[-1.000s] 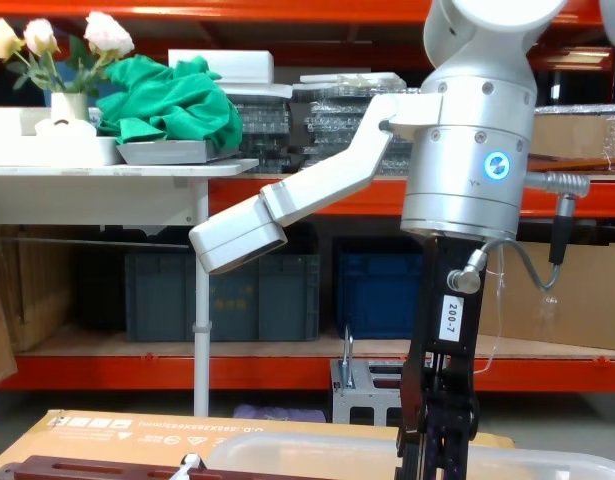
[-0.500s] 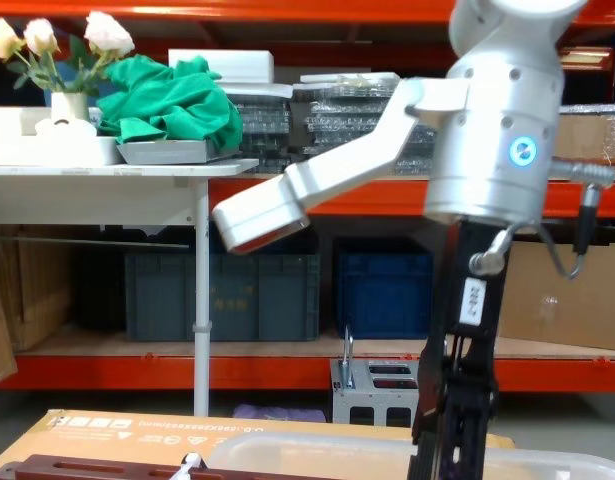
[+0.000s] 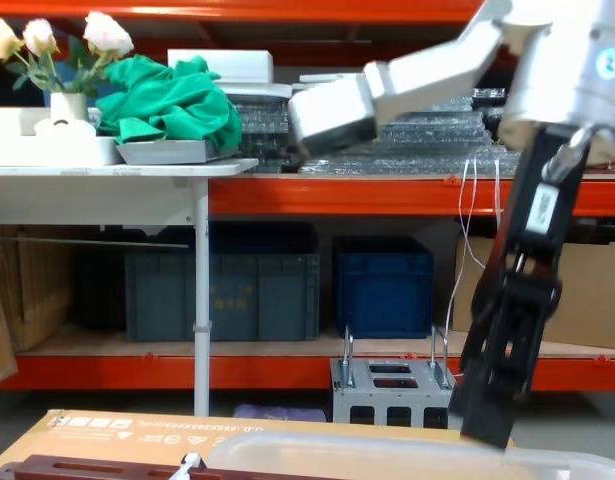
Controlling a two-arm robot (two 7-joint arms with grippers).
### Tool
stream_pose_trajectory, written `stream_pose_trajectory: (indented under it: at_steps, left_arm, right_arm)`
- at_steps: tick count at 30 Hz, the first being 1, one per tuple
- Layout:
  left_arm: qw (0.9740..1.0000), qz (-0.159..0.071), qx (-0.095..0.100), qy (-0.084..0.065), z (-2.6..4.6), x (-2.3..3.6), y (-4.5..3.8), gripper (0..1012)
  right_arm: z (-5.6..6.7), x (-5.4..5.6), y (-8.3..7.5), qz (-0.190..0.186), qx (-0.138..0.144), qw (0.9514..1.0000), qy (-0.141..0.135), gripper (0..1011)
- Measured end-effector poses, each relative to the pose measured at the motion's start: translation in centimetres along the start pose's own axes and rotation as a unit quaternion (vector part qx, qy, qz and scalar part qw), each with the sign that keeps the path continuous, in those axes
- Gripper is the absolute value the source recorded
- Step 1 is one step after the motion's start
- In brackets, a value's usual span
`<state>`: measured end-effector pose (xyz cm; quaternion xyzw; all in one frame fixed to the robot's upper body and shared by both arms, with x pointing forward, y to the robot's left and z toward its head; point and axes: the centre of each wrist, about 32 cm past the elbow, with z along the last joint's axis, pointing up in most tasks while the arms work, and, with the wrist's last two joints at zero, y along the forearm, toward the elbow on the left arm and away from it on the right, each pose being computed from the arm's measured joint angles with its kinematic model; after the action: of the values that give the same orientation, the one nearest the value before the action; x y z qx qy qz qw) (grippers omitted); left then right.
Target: Use one hand to grasp the basket and place it at the designated location.
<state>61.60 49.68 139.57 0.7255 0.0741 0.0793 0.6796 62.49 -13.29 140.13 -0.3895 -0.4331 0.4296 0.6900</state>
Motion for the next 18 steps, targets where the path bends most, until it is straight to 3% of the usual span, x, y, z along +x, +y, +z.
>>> stream_pose_trajectory:
  at_steps: [5,7,12,18]
  left_arm:
    - [1.0,0.0,0.0,0.0,-0.01,0.0,0.0,0]
    - [1.0,0.0,0.0,0.0,0.0,0.0,0.0,0]
    - [1.0,0.0,0.0,0.0,0.01,0.0,0.0,0]
    - [1.0,0.0,0.0,0.0,0.0,0.0,0.0,0]
  right_arm:
    - [1.6,-0.8,-2.8,-0.019,-0.034,0.9992,0.0,1000]
    - [1.9,-0.8,-3.1,-0.021,-0.039,0.999,-0.001,1000]
    - [4.4,-1.5,-7.0,-0.054,-0.096,0.9937,-0.015,1000]
    - [6.0,-1.8,-9.0,-0.071,-0.129,0.9888,-0.025,1000]
